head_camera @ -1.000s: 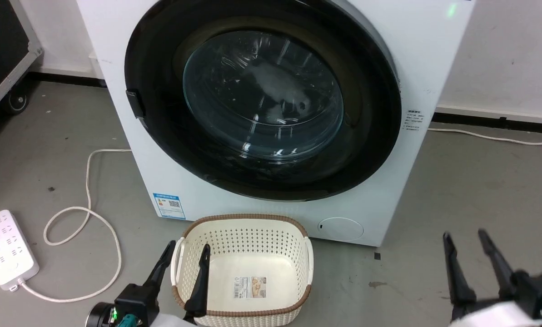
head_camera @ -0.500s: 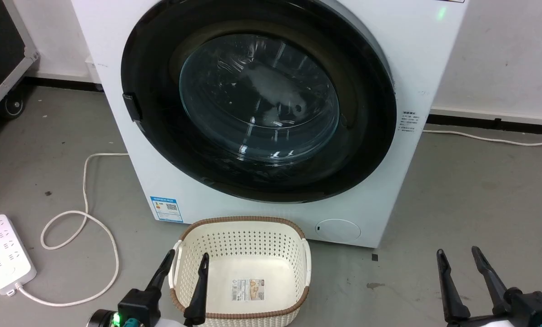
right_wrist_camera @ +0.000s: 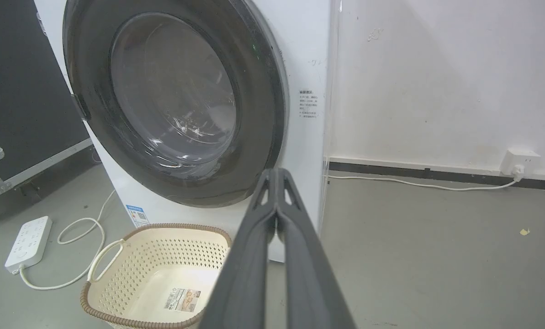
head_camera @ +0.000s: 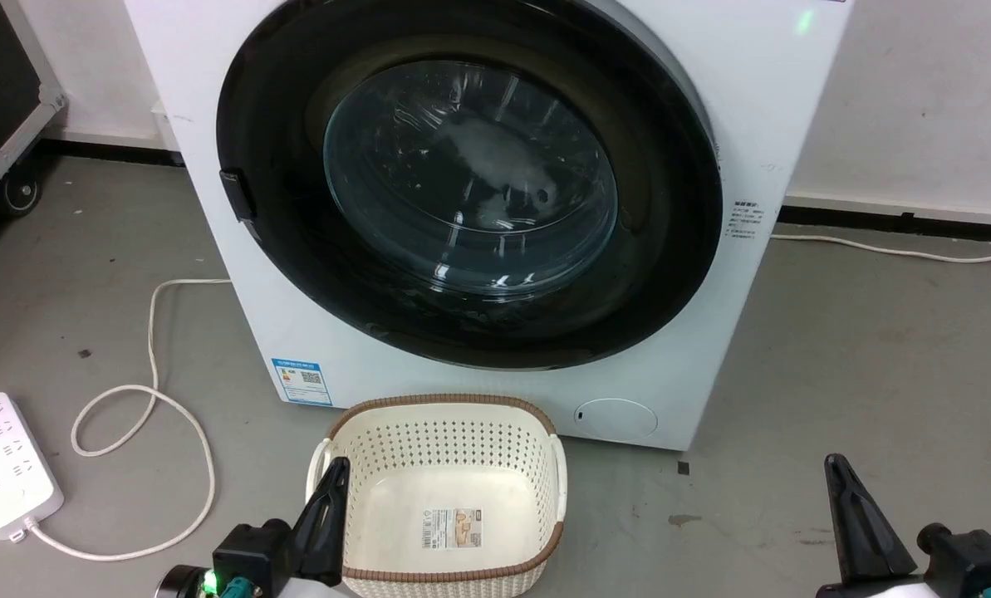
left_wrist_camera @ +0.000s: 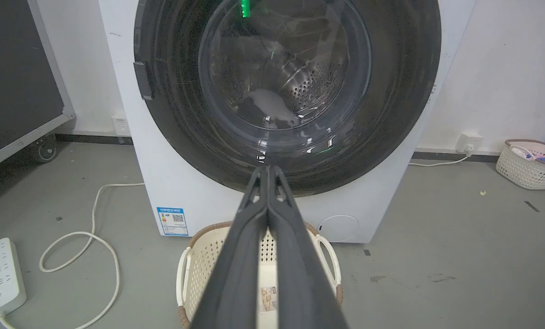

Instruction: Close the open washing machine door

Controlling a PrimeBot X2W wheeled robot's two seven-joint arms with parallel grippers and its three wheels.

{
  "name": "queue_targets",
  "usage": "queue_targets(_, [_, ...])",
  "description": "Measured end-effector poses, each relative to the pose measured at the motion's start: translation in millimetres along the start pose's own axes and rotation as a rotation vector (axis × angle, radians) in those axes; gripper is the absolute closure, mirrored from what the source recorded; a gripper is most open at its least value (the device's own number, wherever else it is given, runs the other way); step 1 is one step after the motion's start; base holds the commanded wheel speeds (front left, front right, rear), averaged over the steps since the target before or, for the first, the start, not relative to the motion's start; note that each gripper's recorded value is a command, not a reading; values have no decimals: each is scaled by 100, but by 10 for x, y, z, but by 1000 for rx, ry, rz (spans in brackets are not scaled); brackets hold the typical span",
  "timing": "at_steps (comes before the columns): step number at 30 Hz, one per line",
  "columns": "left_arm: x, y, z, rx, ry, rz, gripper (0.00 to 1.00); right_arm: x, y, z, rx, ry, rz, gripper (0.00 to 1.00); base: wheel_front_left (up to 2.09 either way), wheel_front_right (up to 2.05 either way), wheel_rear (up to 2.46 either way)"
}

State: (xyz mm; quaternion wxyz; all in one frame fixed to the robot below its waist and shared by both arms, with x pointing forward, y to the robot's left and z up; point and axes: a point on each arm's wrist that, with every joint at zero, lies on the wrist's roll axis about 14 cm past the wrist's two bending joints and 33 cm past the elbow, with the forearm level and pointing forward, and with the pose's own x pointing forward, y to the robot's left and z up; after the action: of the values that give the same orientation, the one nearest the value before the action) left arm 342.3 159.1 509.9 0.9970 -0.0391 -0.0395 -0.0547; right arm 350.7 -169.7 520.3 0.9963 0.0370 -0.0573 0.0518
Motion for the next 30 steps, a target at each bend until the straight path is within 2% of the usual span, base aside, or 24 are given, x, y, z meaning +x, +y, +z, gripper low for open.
queue_targets(30, [73,45,22,36,28,21,100,35,22,-28,-26,44,9,100,0,0,0])
